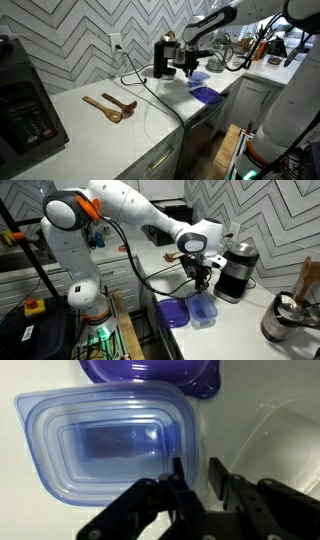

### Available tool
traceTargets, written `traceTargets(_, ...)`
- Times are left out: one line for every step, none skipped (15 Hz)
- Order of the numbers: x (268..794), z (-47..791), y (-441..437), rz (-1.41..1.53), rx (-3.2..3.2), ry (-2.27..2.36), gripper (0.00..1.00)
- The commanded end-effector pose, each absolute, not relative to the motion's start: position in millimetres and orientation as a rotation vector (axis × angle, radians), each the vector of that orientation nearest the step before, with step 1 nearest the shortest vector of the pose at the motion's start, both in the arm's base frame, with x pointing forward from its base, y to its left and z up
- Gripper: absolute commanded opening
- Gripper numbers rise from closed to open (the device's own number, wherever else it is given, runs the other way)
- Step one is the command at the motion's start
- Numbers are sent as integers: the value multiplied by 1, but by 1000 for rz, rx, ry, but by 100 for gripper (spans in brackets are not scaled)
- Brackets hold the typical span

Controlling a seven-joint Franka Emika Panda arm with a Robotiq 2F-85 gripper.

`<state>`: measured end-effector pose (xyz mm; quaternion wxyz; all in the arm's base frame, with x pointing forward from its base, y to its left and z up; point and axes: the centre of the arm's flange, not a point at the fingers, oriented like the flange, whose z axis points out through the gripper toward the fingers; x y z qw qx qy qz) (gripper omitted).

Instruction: Remove the lid from the container to the right, remove the packet inside then stack it with the container to the left

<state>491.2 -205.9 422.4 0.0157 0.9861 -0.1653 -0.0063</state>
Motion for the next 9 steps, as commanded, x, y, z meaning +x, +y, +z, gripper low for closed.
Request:
traceTargets(487, 416, -211, -31, 3089, -509, 55)
traceTargets(488, 416, -211, -34, 3090, -507, 55)
traceTargets(488, 415, -211, -40, 3090, -506, 61)
traceTargets(488, 414, -211, -43, 3090, -506, 52)
traceTargets(489, 414, -211, -45, 3090, -505, 45)
traceTargets(489, 413, -211, -47, 3090, -505, 27)
traceTargets(489, 413, -211, -49, 3089, -507, 25)
traceTargets(489, 412, -211, -52, 3088, -509, 16)
traceTargets(489, 411, -211, -55, 3087, -510, 8)
